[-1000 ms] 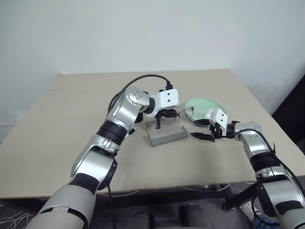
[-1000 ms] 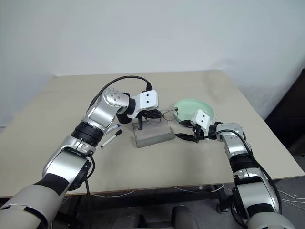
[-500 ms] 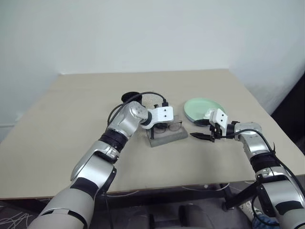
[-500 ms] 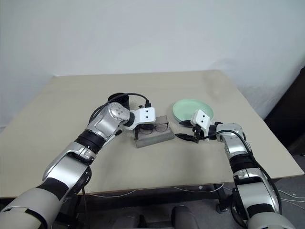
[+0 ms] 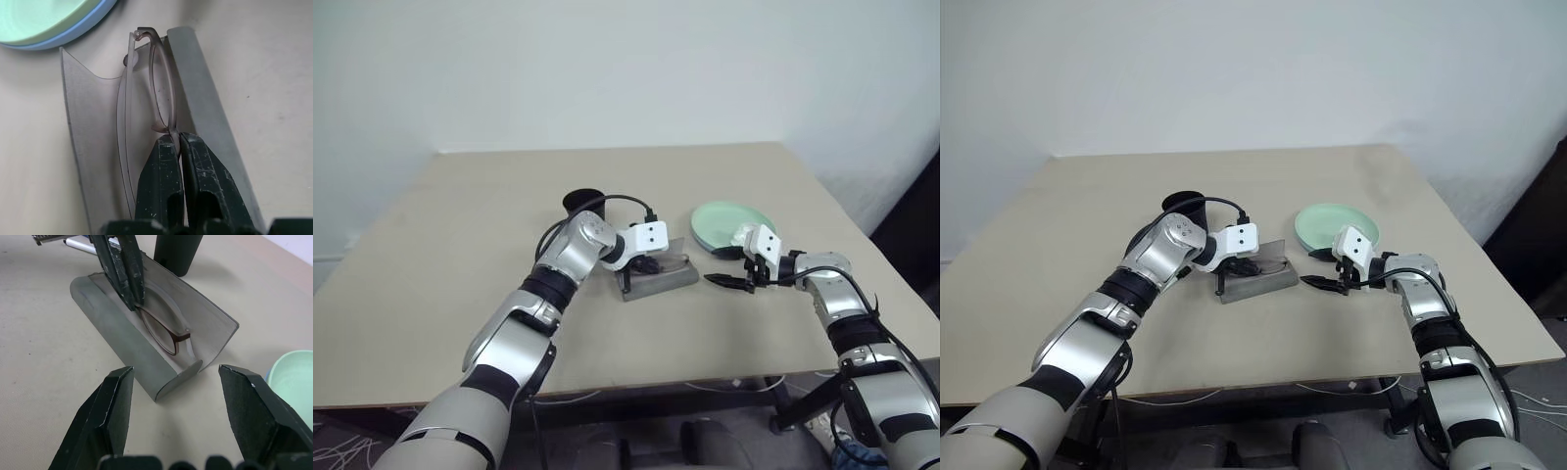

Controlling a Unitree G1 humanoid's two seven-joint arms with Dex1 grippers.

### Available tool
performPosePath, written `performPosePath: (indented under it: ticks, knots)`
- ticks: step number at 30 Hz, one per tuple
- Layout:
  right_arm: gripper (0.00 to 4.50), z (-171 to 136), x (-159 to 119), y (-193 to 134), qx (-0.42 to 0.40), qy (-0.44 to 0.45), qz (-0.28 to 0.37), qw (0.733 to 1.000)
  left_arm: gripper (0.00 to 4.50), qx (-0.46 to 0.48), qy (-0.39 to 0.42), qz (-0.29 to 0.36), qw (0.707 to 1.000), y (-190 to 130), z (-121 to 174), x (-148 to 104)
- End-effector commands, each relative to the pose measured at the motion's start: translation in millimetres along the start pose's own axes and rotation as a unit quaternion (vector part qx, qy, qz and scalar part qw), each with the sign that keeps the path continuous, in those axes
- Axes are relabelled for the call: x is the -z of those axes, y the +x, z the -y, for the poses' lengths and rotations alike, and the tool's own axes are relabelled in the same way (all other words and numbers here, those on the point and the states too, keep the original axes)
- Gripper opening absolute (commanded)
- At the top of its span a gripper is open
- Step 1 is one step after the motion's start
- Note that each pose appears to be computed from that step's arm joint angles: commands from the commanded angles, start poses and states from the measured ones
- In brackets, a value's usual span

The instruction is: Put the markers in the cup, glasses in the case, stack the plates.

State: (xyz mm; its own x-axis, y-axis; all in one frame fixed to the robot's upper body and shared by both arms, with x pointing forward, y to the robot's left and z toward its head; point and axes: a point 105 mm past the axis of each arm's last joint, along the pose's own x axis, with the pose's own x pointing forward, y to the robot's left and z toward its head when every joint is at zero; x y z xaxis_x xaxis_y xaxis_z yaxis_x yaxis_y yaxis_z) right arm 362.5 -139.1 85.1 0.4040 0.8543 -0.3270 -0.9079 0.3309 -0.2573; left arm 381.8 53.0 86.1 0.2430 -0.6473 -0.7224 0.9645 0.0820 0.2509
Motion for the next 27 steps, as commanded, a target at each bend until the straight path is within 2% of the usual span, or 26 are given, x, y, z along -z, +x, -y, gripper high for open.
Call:
performPosePath:
  ticks: [1,6,11,17,20,27]
  knots:
    - [3.00,5,-15,-1,0.006,-0.022,0.019,1.000,0.02,-0.005,-0.010,0.009,1.000,-10,-6,-2]
    - [3.00,5,-15,-1,0.006,-0.022,0.019,1.000,0.02,-0.003,-0.019,0.010,1.000,-12,-6,1]
    - [3.00,5,-15,0,0.005,-0.021,0.019,1.000,0.02,-0.042,-0.005,-0.027,0.999,-12,-17,14]
    - [3.00,5,-15,0,0.004,-0.022,0.020,1.000,0.02,-0.056,-0.028,-0.027,0.998,-10,-24,19]
    - [3.00,5,-15,0,0.004,-0.022,0.020,1.000,0.02,-0.050,-0.043,-0.018,0.998,-9,-24,19]
    - [3.00,5,-14,-1,0.005,-0.021,0.018,1.000,0.02,-0.019,-0.111,0.053,0.992,-14,-23,-1]
